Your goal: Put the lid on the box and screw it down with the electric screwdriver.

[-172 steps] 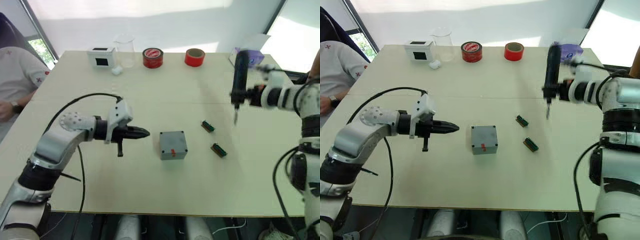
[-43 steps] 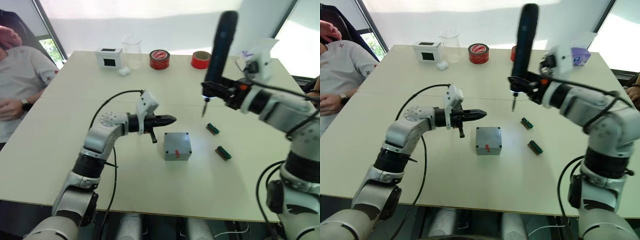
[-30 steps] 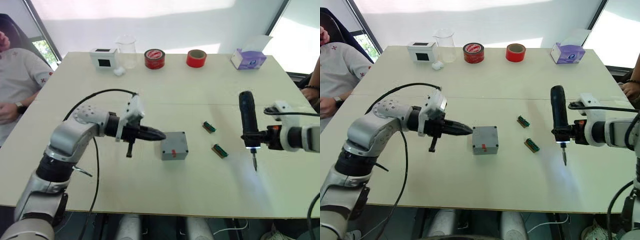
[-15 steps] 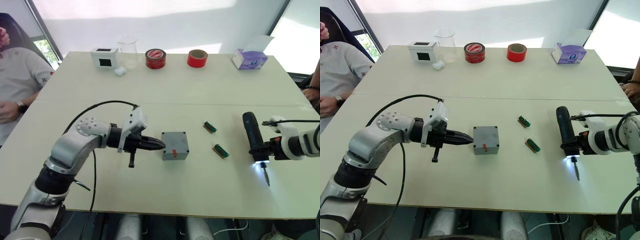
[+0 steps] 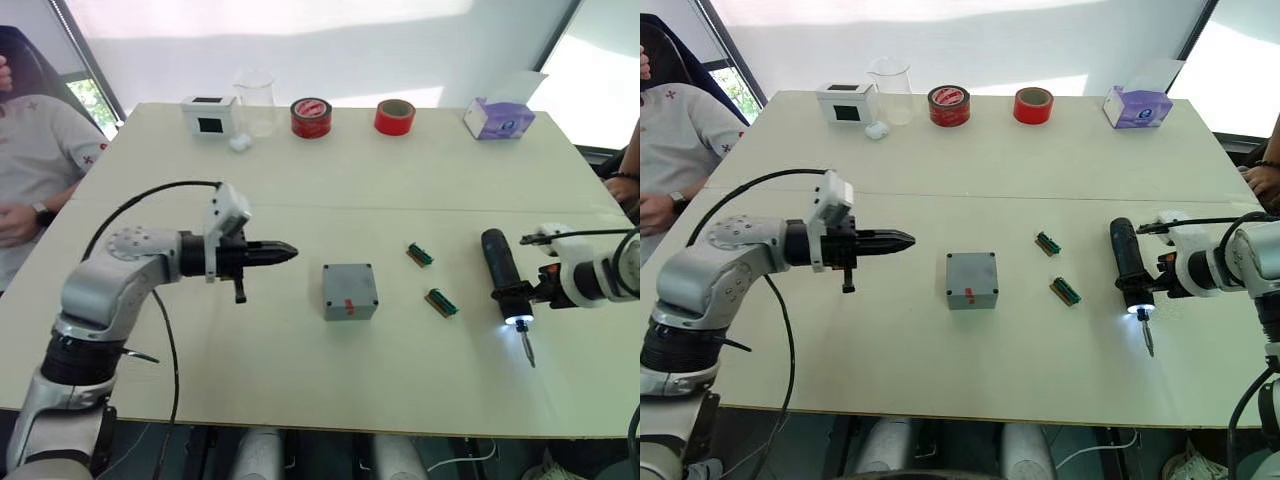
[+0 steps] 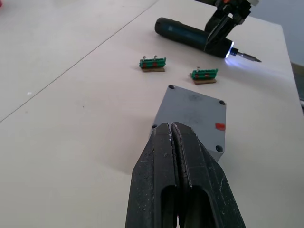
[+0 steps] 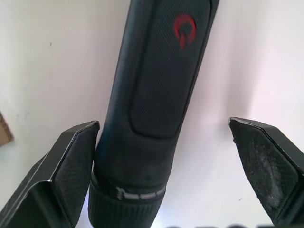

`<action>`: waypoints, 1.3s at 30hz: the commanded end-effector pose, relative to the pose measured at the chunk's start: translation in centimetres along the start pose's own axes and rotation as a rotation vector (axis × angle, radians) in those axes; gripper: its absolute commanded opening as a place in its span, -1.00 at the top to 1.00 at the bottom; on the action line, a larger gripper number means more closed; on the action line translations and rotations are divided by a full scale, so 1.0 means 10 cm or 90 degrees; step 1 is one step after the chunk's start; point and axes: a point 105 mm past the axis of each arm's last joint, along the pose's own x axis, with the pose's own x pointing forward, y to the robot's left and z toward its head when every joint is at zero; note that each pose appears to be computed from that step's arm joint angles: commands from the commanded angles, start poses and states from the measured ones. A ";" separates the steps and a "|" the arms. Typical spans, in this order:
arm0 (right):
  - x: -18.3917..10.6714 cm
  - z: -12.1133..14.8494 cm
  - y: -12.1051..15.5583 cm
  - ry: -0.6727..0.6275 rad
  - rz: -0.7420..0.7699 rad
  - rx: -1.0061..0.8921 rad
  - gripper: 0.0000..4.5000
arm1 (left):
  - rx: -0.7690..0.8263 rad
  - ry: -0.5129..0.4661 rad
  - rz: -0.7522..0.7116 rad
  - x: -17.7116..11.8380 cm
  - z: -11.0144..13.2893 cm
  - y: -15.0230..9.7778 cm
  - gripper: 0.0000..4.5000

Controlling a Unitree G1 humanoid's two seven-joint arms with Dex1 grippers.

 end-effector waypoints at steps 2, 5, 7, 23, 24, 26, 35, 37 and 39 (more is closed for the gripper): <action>-0.37 0.55 0.13 -0.146 -0.019 -0.104 -1.00 | 0.032 -0.002 0.049 -0.08 -0.01 0.13 1.00; -0.48 0.75 0.38 -0.206 0.007 -0.188 -1.00 | 0.030 0.017 0.056 -0.09 -0.09 0.18 1.00; -0.50 0.77 0.73 -0.236 0.084 -0.264 -1.00 | 0.037 0.037 0.053 -0.05 -0.16 0.19 1.00; -0.05 -0.18 2.02 -0.202 0.388 -0.461 -1.00 | 0.076 0.109 -0.046 0.51 -0.56 -0.03 1.00; -0.04 -0.19 2.03 -0.200 0.391 -0.461 -1.00 | 0.083 0.112 -0.053 0.54 -0.57 -0.04 1.00; -0.02 -0.23 2.08 -0.193 0.405 -0.456 -1.00 | 0.093 0.111 -0.060 0.61 -0.58 -0.05 1.00; -0.05 -0.31 2.27 -0.184 0.461 -0.436 -1.00 | 0.113 0.088 -0.071 0.83 -0.48 0.04 1.00; -0.10 -0.33 2.34 -0.188 0.489 -0.425 -1.00 | 0.118 0.070 -0.066 0.90 -0.43 0.10 1.00; -0.14 -0.34 2.35 -0.188 0.490 -0.421 -1.00 | 0.125 0.081 -0.041 0.88 -0.45 0.22 1.00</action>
